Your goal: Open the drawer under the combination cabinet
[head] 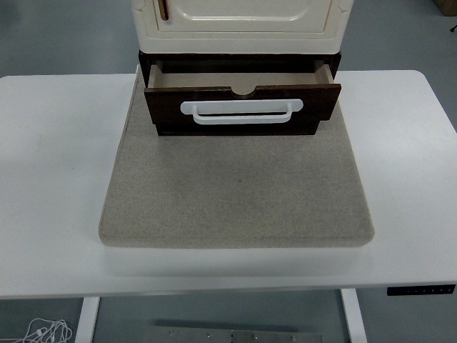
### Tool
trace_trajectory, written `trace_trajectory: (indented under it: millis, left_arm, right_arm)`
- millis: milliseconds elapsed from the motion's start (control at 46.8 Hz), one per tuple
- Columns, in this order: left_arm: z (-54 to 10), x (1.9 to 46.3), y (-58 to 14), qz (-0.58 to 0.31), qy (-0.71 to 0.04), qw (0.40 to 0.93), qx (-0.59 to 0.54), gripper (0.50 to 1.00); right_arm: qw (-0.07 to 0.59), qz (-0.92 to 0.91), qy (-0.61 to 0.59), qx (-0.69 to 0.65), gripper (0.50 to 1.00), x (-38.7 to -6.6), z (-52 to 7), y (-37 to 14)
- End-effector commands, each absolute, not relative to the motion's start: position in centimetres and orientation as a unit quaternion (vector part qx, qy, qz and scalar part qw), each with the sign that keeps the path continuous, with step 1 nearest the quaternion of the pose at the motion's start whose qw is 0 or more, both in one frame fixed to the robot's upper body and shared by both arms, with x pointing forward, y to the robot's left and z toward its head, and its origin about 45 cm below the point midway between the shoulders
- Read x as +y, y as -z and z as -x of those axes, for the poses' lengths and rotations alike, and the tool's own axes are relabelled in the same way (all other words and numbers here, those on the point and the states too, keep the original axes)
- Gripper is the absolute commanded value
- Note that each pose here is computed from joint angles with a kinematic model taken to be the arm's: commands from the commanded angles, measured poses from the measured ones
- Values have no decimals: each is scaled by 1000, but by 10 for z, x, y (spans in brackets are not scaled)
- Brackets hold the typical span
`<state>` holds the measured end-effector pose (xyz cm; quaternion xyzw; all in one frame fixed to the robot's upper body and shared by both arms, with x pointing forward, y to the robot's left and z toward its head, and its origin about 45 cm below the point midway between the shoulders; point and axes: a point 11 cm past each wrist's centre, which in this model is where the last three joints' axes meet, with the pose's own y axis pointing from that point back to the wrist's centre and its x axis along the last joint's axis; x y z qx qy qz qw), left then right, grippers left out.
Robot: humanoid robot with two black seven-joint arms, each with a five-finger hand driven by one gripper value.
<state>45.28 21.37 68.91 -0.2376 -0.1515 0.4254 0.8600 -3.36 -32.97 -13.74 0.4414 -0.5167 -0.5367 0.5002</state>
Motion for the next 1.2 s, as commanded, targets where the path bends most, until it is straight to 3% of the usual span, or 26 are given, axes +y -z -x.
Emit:
trace_trajectory:
  millis: [0, 321, 470, 705, 1175]
  left_arm:
    - [-465, 244, -689, 249, -472, 835, -136, 1000]
    - [-521, 360, -613, 233, -646, 727, -28, 1000]
    - [-533, 388, -546, 234, -672, 701, 46, 1000]
    - [-536, 404, -475, 239, -684, 679, 115, 1000]
    - [-535, 366, -339, 235, -684, 656, 216, 1000]
  right_arm:
    - [501, -441, 536, -517, 926, -330, 34, 137]
    - [502, -442, 536, -515, 928, -330, 35, 137]
    - [502, -442, 536, -516, 928, -330, 34, 137]
    - [501, -442, 536, -515, 928, -330, 35, 137]
    - [499, -439, 538, -519, 926, -330, 34, 137]
